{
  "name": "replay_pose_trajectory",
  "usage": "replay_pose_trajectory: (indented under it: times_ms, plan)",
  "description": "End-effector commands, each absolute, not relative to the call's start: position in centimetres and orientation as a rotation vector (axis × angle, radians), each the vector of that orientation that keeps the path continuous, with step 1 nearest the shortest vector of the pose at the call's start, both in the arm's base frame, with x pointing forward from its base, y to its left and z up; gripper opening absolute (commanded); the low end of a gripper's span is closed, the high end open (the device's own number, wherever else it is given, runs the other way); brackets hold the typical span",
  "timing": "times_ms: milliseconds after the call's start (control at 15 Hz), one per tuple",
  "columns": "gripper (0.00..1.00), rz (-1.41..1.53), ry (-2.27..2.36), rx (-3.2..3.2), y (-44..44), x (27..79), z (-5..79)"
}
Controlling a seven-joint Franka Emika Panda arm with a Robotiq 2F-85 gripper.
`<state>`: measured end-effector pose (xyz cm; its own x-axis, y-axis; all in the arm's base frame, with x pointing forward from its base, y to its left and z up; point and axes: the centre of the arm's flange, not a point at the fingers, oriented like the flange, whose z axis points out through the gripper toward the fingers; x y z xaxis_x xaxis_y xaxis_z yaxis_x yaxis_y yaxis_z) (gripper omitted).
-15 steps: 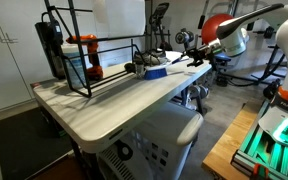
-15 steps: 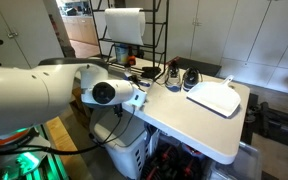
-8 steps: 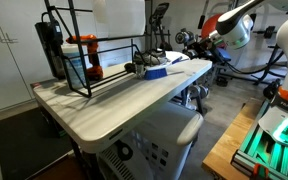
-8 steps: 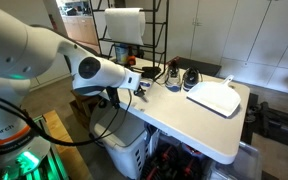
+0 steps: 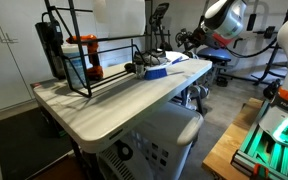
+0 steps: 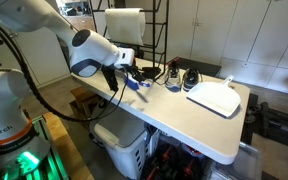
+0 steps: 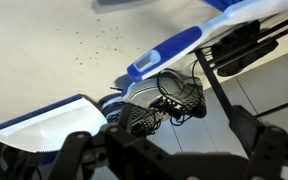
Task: Move the brush to the left
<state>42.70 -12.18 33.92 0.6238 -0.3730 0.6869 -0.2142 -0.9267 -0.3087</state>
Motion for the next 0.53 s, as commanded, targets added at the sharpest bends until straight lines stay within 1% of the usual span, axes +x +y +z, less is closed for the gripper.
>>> replay_pose_trajectory:
  times_ms: [0, 67, 133, 467]
  plan:
    - [1.0, -1.196, 0.482, -2.839, -8.1, 38.4, 36.0]
    - [1.0, -1.197, 0.459, -2.879, -7.5, 38.5, 35.7]
    - [1.0, -1.188, 0.455, -2.764, -9.6, 43.2, 34.0]
    - [1.0, -1.176, 0.435, -2.872, -8.7, 43.3, 32.7]
